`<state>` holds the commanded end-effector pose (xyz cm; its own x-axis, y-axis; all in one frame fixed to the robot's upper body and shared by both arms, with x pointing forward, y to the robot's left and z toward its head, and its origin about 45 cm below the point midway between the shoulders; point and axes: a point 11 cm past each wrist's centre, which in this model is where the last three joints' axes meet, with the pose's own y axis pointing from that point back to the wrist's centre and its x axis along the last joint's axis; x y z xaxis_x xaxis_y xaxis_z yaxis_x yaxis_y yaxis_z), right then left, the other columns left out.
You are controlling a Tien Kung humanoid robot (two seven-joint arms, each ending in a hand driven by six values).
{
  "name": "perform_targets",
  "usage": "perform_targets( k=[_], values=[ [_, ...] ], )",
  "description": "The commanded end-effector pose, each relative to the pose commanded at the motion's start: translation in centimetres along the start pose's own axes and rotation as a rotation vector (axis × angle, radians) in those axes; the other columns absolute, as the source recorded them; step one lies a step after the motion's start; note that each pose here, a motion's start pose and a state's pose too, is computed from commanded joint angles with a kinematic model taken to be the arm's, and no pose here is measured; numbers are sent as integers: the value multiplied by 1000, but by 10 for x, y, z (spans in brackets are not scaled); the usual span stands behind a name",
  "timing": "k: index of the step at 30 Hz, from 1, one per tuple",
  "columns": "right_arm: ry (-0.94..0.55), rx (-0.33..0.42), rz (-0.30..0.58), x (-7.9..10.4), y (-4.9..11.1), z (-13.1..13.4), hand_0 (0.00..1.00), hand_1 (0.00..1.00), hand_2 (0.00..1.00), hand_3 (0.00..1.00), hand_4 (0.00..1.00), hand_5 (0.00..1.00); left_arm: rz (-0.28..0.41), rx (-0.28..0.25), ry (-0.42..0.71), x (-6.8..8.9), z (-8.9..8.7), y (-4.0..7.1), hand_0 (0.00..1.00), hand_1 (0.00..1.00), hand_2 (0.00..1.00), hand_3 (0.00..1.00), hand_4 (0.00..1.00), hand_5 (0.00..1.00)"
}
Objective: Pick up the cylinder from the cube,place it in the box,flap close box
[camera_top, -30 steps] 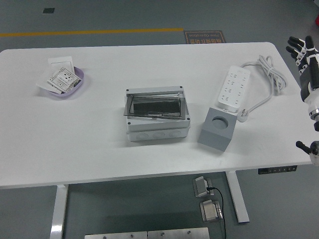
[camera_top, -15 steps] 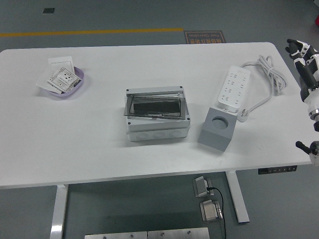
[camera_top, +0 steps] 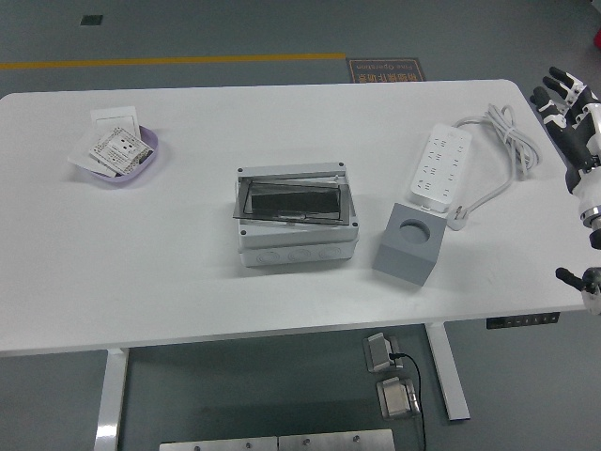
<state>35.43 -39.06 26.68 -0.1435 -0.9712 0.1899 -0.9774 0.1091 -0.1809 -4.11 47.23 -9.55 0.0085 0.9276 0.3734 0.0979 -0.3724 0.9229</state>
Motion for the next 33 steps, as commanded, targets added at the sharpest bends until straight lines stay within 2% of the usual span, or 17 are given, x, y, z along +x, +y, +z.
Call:
perform_targets(
  k=[4,5,10,11,24,28,29,31,33],
  values=[
    [6,1,-13,0,0,0,307,371,458,630,723,281,0,0,0,0,0,0,609,667,602,593,639,273],
    [6,3,-12,0,0,-1,731,740,794,734,769,338,0,0,1,0,0,0,608,668,602,592,638,272],
    [5,7,-8,0,0,-1,731,740,794,734,769,338,-1,-1,0,0,0,0,608,668,602,592,638,272],
    [4,8,-7,0,0,-1,998,998,998,998,910,530,-1,-1,0,0,0,0,608,669,602,592,636,272],
    [25,3,-3,1,-1,-2,998,998,998,998,931,567,-2,-1,1,-1,1,0,608,668,601,591,635,271],
    [24,0,16,3,-1,-1,998,998,998,998,931,567,-2,0,2,0,1,0,608,668,601,591,635,271],
    [22,0,21,4,-1,-1,998,998,998,998,998,604,-2,0,2,0,0,0,609,668,601,591,635,270],
    [22,1,34,5,-1,-2,998,998,998,998,998,604,-2,1,2,0,0,0,609,668,601,591,635,270],
    [23,4,81,9,-1,-4,998,998,998,998,998,604,-2,0,2,0,1,0,609,668,601,591,635,270]
  ],
)
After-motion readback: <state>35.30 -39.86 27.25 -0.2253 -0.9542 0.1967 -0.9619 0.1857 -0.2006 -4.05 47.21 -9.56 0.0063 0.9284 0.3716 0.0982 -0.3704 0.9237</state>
